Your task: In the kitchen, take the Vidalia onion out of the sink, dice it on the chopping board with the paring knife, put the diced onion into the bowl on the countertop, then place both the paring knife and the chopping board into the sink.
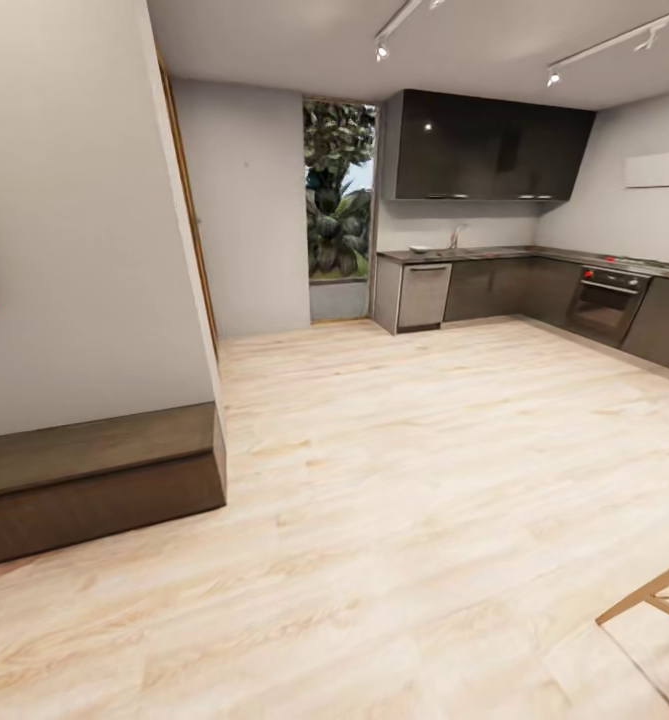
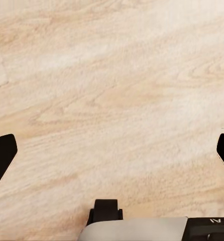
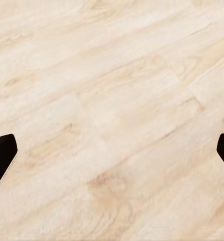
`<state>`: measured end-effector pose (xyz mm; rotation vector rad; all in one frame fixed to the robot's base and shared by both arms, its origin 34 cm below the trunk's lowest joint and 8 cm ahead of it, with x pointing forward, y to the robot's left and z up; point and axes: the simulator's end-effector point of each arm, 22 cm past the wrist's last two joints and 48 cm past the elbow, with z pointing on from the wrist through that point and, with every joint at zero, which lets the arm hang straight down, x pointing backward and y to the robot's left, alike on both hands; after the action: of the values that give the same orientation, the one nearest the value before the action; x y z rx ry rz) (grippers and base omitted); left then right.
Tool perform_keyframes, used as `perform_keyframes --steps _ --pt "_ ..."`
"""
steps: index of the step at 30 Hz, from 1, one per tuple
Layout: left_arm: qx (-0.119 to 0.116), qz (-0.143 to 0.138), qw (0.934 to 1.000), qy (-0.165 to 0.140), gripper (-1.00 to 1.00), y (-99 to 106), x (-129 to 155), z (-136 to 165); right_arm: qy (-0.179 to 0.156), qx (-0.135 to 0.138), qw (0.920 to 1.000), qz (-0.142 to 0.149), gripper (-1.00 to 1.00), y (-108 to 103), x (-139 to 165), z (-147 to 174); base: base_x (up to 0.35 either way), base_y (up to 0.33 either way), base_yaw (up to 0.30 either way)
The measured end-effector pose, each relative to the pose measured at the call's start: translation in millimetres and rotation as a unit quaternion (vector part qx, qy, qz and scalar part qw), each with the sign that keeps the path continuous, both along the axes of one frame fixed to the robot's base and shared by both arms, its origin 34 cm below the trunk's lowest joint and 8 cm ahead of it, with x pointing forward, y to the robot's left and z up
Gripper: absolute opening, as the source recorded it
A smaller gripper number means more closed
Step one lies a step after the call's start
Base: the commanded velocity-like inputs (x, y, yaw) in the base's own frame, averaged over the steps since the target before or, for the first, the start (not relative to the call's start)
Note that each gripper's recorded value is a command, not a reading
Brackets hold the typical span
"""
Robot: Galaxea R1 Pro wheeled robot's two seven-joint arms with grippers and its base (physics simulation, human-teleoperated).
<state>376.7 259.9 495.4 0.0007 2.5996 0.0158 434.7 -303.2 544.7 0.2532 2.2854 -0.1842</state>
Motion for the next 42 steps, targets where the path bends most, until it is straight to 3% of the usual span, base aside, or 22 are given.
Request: perform_keyframes --steps 11,42 --pt "0.0 0.0 1.0 0.0 1.0 0.0 -0.3 -0.2 0.0 0.0 1.0 0.0 1.0 0.2 -0.1 -0.2 0.34 0.0 -0.013" --pt "0.0 0.0 1.0 -0.001 1.0 0.0 0.6 0.4 -0.001 0.0 1.0 0.001 1.0 0.3 0.5 0.5 0.34 0.0 -0.123"
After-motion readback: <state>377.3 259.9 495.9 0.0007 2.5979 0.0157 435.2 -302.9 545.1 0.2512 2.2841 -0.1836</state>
